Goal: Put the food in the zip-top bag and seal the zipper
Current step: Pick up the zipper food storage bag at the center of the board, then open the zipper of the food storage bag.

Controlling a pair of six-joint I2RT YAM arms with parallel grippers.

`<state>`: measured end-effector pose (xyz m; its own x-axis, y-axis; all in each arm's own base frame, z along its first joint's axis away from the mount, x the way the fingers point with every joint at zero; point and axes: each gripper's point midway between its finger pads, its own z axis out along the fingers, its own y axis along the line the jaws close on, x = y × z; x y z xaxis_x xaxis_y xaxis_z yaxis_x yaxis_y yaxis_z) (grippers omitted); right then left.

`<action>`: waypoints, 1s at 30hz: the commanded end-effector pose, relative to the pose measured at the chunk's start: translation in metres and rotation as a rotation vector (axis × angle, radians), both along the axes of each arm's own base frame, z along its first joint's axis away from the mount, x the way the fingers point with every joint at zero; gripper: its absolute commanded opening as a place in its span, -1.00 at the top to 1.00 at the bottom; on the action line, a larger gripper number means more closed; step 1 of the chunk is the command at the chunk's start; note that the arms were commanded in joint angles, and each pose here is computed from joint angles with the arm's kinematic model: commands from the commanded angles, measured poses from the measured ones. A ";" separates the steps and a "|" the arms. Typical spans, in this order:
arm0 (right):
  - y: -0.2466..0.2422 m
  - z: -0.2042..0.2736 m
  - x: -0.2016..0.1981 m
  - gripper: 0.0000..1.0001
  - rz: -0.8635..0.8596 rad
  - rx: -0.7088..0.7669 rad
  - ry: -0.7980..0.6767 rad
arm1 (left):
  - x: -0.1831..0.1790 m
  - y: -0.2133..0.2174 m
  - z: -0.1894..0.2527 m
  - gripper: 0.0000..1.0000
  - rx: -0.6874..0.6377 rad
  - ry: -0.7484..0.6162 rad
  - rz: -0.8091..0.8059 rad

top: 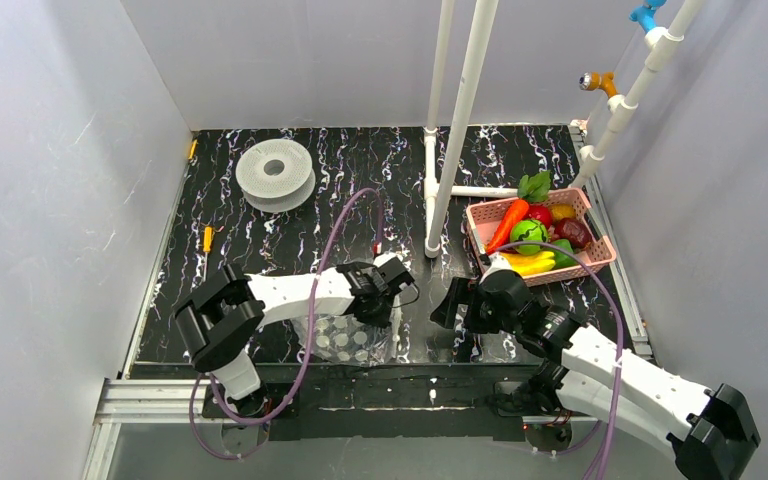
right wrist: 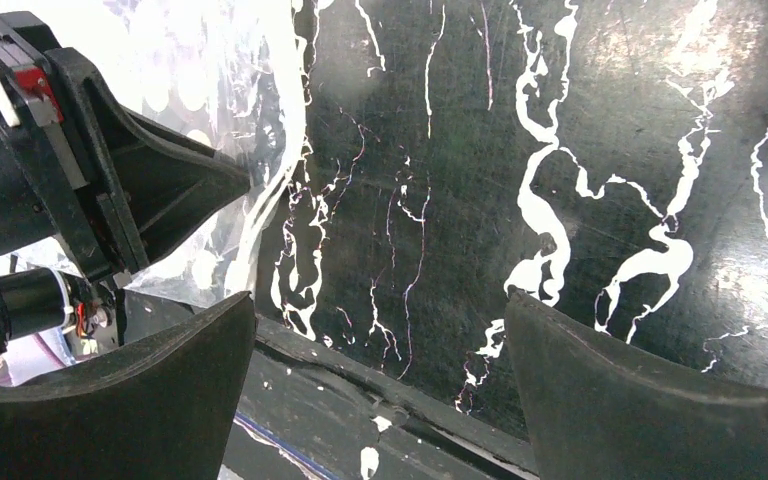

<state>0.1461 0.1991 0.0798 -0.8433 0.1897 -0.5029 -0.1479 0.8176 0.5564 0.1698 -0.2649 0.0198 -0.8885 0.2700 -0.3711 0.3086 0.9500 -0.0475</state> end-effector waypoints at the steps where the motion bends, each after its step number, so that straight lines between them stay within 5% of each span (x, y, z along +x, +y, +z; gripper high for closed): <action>1: 0.015 0.019 0.006 -1.00 0.032 0.061 -0.037 | 0.000 -0.001 0.019 0.88 -0.063 -0.046 -0.057; 15: 0.055 0.080 0.003 -1.00 0.109 0.375 -0.067 | -0.036 0.009 0.120 1.00 -0.468 -0.213 -0.250; 30: 0.100 0.126 -0.020 -0.50 0.332 0.460 -0.077 | -0.061 0.011 0.142 1.00 -0.630 -0.189 -0.280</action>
